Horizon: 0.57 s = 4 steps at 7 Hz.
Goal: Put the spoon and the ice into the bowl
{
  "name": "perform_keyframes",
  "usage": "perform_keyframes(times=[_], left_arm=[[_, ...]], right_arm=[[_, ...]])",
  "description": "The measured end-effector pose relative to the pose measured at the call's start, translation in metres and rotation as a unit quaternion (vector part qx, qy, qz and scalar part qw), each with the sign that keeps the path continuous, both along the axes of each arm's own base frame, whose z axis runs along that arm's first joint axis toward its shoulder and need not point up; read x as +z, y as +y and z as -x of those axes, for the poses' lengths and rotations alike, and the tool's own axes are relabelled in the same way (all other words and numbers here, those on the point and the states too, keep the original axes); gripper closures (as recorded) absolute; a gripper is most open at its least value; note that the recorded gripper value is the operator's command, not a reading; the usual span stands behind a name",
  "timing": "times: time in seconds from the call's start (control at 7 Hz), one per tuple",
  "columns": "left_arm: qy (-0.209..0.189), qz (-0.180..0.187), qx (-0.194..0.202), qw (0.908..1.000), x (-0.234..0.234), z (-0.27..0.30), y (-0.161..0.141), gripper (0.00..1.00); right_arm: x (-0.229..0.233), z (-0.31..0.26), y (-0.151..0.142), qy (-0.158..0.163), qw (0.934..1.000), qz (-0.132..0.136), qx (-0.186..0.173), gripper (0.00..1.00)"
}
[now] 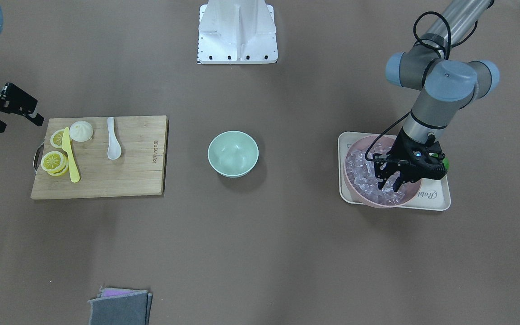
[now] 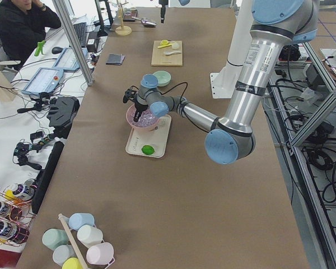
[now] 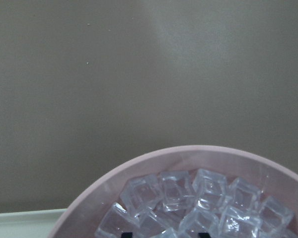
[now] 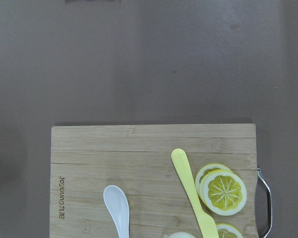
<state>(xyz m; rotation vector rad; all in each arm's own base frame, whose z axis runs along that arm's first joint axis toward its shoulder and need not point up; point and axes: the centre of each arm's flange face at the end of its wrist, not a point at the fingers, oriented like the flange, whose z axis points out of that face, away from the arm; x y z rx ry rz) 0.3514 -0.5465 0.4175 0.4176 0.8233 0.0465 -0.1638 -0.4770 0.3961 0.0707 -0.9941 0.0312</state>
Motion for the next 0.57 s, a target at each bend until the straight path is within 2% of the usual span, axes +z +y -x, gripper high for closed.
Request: perform_keyframes(times=[0.57], left_arm=[[0.028,-0.016,-0.003,0.9995,-0.036,0.023,0.001,1.00]], right_arm=[[-0.004,0.019,0.005,0.009,0.9999,-0.010,-0.010,0.00]])
